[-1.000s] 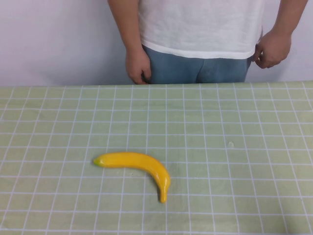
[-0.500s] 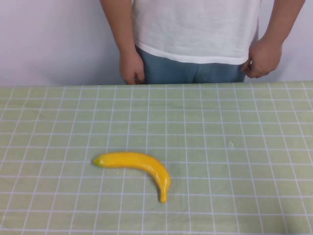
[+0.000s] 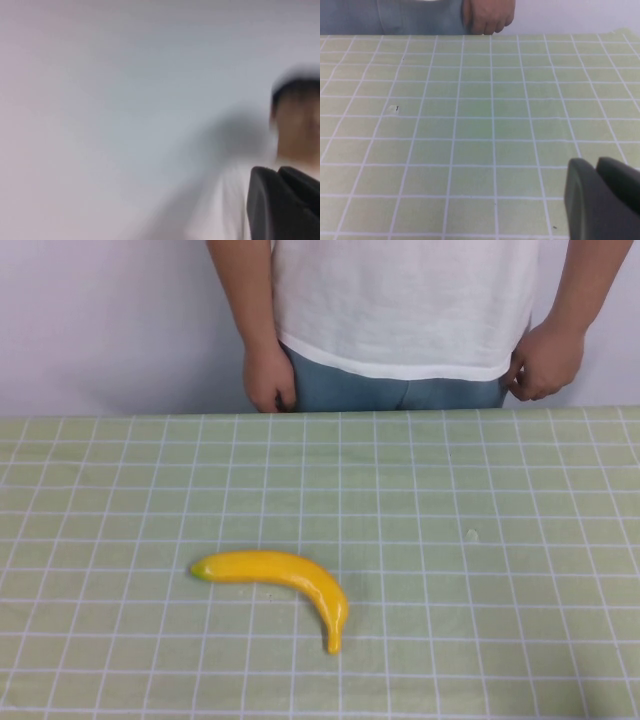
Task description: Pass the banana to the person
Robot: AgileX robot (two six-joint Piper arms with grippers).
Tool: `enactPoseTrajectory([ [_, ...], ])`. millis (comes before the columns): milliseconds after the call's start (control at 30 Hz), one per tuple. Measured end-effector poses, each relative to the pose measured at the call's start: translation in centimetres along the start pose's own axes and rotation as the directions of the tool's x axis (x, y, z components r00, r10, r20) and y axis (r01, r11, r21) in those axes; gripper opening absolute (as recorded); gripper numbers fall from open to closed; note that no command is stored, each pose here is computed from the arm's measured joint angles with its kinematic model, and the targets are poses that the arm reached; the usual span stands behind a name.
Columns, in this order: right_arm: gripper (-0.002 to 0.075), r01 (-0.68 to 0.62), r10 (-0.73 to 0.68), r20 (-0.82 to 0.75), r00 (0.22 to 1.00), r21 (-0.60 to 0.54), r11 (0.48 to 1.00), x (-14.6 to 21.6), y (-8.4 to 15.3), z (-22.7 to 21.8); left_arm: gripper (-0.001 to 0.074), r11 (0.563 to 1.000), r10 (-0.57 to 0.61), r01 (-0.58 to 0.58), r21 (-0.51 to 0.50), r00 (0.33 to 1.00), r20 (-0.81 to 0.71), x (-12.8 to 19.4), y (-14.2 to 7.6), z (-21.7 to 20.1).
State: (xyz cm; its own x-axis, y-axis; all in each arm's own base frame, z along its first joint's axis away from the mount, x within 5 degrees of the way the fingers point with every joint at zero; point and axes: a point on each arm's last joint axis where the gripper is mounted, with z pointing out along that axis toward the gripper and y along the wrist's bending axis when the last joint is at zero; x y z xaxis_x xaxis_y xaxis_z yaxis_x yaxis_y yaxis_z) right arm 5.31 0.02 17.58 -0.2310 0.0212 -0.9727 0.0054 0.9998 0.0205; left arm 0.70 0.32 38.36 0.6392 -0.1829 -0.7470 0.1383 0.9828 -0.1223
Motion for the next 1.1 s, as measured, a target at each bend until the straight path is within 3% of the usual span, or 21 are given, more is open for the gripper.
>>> enactPoseTrajectory([
  [67,-0.0007,0.000,0.000,0.000,1.000,0.000,1.000,0.0,0.0,0.0,-0.0004,1.000,0.010,-0.008,0.011,0.982,-0.188,-0.2,-0.4,2.6],
  [133,-0.0007,0.000,0.000,0.000,1.000,0.000,1.000,0.0,0.0,0.0,-0.0004,1.000,0.017,-0.010,0.020,0.919,-0.394,1.1,-0.7,5.0],
  [267,-0.0007,0.000,0.000,0.000,1.000,0.000,1.000,0.0,0.0,0.0,-0.0004,0.999,0.046,-0.026,0.039,0.718,-0.695,5.3,-0.7,8.4],
  [433,-0.0007,0.000,0.000,0.000,1.000,0.000,1.000,0.0,0.0,0.0,-0.0004,0.998,0.064,-0.031,0.056,0.553,-0.831,9.0,-0.5,9.8],
  [567,-0.0007,0.000,0.000,0.000,1.000,0.000,1.000,0.0,0.0,0.0,-0.0004,0.994,0.105,-0.028,0.101,0.370,-0.923,12.0,-0.4,10.6],
  [700,-0.0007,0.000,0.000,0.000,1.000,0.000,1.000,0.0,0.0,0.0,-0.0004,0.969,0.243,0.000,0.248,0.205,-0.948,14.3,-0.6,12.5],
  [767,-0.0007,0.000,0.000,0.000,1.000,0.000,1.000,0.0,0.0,0.0,0.0004,0.949,0.299,0.055,0.311,0.154,-0.942,15.5,-1.0,13.4],
  [900,-0.0007,0.000,0.000,0.000,1.000,0.000,1.000,0.0,0.0,0.0,0.0099,0.869,0.435,0.209,0.449,0.111,-0.894,18.0,-2.2,14.7],
  [1000,-0.0007,0.000,0.000,0.000,1.000,0.000,1.000,0.0,0.0,0.0,0.0249,0.788,0.531,0.303,0.536,0.105,-0.841,20.0,-3.4,15.1],
  [1100,-0.0007,0.000,0.000,0.000,1.000,0.000,1.000,0.0,0.0,0.0,0.0388,0.737,0.582,0.370,0.565,0.075,-0.809,22.6,-4.5,15.0],
])
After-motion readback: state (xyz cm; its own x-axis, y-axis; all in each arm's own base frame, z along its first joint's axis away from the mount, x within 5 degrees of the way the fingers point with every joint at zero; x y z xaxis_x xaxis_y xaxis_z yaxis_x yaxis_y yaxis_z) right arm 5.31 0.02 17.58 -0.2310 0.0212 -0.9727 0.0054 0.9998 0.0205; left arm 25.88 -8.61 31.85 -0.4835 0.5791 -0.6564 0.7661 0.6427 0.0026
